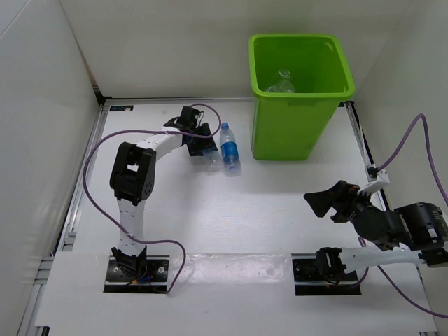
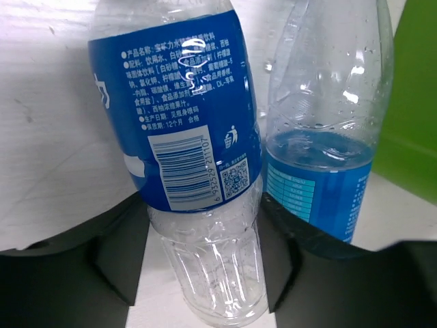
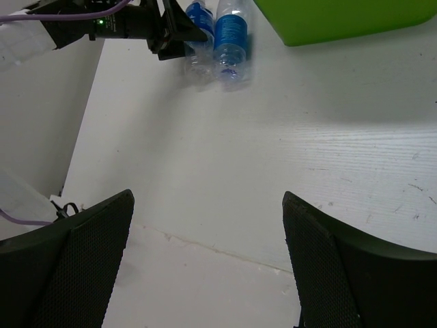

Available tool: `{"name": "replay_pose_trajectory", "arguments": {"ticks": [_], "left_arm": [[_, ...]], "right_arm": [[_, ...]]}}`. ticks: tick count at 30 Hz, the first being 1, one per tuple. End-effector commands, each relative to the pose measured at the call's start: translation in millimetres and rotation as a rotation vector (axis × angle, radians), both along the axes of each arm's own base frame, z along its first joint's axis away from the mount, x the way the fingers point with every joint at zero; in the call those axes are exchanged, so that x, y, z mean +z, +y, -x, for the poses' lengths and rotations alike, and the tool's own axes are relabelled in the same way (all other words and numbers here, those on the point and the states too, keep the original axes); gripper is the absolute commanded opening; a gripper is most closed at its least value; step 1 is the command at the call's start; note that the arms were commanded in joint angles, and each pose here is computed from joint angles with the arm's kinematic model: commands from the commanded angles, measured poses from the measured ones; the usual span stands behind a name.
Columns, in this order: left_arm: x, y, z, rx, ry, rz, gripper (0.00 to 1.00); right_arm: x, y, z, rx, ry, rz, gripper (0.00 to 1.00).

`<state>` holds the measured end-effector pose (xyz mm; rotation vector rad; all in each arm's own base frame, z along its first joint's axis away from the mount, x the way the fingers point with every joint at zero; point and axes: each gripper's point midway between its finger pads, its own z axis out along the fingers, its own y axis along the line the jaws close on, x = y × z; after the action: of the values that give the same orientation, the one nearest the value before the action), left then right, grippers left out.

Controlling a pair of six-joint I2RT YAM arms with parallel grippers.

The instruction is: Put the plastic bottles in the bin

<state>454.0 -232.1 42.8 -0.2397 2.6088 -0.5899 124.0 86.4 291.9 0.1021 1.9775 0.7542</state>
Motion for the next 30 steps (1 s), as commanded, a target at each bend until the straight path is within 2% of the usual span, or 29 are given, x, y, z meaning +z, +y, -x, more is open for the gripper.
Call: {"name": "replay_pose_trajectory", "arguments": {"ticks": [1, 3, 6, 7, 9, 10, 13, 14, 15, 19, 21, 25, 26, 27, 28, 29, 30], "left_arm": [[19, -7, -2, -0.034, -0.026, 0.067, 0.63], [29, -3, -4, -0.019, -0.051, 0.082, 0.54], [54, 4, 5, 0.005, -0.115, 0.111, 0.54], [89, 10, 6, 0.021, -0.194, 0.122, 0.54], [116, 12, 9, 0.001, -0.268, 0.113, 0.54], [166, 17, 12, 0.015, -0.389, 0.101, 0.54], [235, 27, 21, 0.000, -0.581, -0.001, 0.54], [289, 30, 33, 0.028, -0.714, -0.006, 0.54], [310, 29, 35, 0.006, -0.795, -0.034, 0.54], [399, 28, 46, 0.007, -1.067, 0.034, 0.54], [431, 27, 47, 0.003, -1.145, 0.057, 0.54], [473, -7, 47, -0.093, -1.297, 0.213, 0.54], [499, -13, 52, -0.096, -1.403, 0.267, 0.55], [504, -28, 58, -0.122, -1.420, 0.295, 0.55], [501, -41, 48, -0.139, -1.429, 0.288, 0.55], [521, -42, 52, -0.141, -1.485, 0.287, 0.54], [523, -57, 56, -0.171, -1.488, 0.284, 0.54]], "right_arm": [[-29, -48, -9, -0.019, -0.048, 0.257, 0.90], [-29, -48, -9, -0.016, -0.046, 0.251, 0.90], [-29, -47, -9, -0.012, -0.048, 0.251, 0.90], [-29, -47, -9, -0.010, -0.050, 0.251, 0.90], [-29, -47, -8, -0.005, -0.049, 0.253, 0.90], [-29, -46, -8, -0.001, -0.049, 0.251, 0.90], [-29, -47, -9, -0.005, -0.049, 0.251, 0.90], [-29, -47, -8, -0.006, -0.046, 0.249, 0.90], [-28, -47, -9, -0.005, -0.049, 0.245, 0.90], [-29, -47, -9, -0.007, -0.048, 0.250, 0.90], [-28, -47, -9, -0.008, -0.050, 0.251, 0.90], [-29, -46, -8, -0.001, -0.048, 0.248, 0.90], [-29, -46, -8, 0.002, -0.047, 0.247, 0.90], [-28, -46, -8, -0.003, -0.049, 0.247, 0.90], [-29, -46, -8, 0.000, -0.049, 0.250, 0.90], [-29, -46, -8, -0.004, -0.048, 0.250, 0.90], [-29, -46, -8, -0.003, -0.046, 0.247, 0.90]]}}
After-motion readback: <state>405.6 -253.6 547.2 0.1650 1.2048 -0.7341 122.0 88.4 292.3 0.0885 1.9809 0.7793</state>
